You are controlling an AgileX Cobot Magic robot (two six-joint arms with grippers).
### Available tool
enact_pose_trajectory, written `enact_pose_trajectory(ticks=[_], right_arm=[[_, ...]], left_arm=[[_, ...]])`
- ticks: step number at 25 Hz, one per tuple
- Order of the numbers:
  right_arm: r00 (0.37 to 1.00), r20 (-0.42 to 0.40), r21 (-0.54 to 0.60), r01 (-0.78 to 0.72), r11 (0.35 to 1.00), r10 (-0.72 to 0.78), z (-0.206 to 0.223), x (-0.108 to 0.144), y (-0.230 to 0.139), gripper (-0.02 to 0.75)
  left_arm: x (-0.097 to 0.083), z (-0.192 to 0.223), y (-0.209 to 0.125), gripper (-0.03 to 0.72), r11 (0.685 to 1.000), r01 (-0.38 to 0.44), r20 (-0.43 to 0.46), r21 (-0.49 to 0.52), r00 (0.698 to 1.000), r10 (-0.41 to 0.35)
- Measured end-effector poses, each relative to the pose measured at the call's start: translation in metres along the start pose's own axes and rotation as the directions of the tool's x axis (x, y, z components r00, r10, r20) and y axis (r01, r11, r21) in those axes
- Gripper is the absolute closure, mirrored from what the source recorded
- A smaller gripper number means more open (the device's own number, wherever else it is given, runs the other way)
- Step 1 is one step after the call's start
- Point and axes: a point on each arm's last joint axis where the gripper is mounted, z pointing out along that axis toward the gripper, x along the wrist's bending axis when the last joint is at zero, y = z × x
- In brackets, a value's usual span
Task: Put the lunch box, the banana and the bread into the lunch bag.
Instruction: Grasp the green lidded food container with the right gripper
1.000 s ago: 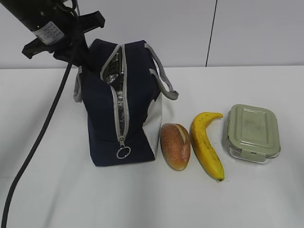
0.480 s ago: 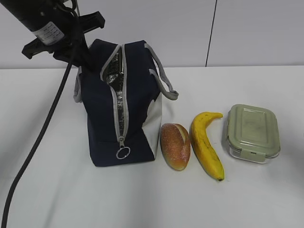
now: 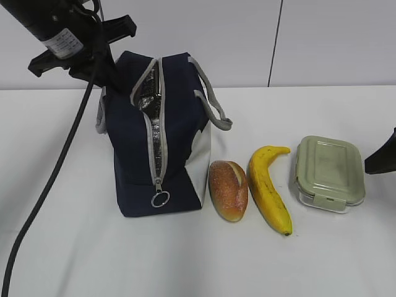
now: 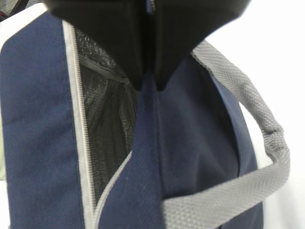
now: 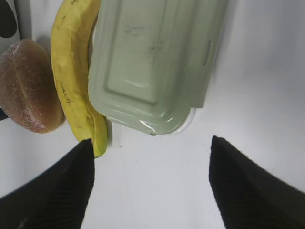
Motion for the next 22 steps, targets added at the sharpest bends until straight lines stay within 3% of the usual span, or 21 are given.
enact_pose_trajectory(ticks=[8, 15, 22], right_arm=[[0.971, -0.190, 0.085, -0.129, 0.988, 0.143, 0.021, -0.048, 0.035, 0.169], [0.973, -0.186, 0.157, -0.108, 0.982, 0.137, 0.042, -0.066, 0.044, 0.169], [0.962, -0.212, 0.136, -0.147, 0.980, 0.174, 0.045, -0.065, 0.047, 0.169]], left_arm=[[0.000, 0.000, 0.000, 0.687, 1.000, 0.000, 0.000, 0.001, 1.000, 0.000], [0.000, 0.000, 0.000, 0.687, 1.000, 0.000, 0.000, 0.001, 1.000, 0.000], [0.000, 0.000, 0.000, 0.687, 1.000, 0.000, 0.000, 0.001, 1.000, 0.000]])
